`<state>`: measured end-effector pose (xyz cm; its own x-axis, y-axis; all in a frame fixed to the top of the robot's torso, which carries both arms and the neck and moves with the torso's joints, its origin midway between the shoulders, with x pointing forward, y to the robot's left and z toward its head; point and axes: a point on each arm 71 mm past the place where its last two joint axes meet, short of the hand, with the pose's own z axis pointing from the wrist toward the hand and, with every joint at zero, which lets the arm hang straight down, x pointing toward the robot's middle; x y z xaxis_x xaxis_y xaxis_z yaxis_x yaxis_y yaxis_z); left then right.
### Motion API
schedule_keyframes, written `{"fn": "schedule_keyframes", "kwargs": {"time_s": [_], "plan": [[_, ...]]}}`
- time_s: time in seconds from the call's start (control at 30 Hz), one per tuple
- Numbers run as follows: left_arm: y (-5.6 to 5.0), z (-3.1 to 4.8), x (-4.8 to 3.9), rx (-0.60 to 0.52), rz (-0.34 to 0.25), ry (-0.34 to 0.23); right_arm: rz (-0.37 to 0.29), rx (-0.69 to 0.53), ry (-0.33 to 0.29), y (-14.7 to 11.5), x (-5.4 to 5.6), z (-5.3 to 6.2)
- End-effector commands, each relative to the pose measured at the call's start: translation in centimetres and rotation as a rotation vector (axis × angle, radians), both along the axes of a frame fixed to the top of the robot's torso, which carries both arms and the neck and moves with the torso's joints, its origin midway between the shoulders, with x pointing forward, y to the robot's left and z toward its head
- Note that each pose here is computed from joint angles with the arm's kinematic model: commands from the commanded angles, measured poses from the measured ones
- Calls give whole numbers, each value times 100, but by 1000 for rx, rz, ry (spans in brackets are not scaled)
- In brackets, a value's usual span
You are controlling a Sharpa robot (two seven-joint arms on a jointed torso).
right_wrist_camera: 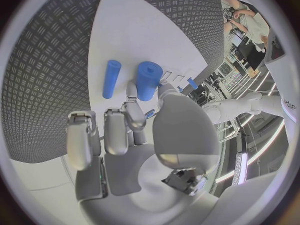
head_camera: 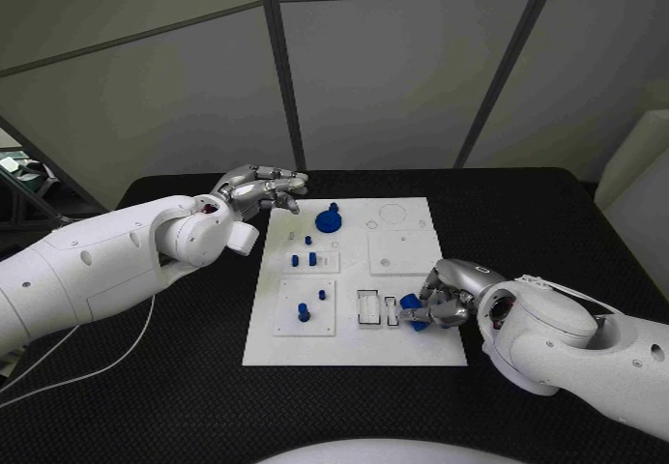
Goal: Assemble the parts on the task board
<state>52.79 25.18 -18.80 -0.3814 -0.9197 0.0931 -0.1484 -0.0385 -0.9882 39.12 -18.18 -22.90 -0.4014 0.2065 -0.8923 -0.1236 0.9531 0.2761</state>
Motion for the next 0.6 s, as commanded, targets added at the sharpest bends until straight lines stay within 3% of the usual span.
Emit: {"fn": "schedule_keyframes", "kwargs": {"time_s": [0.03,0.27,0.6], "plan": [[-7,12,-2,-4,-6,-7,-50,41,-37,-22,-36,8],[-14,5,-3,-5,-7,-6,-47,177,-90,72,-110,127],[-30,3,-5,-6,-11,-6,-15,233,-75,288,-108,128]]}}
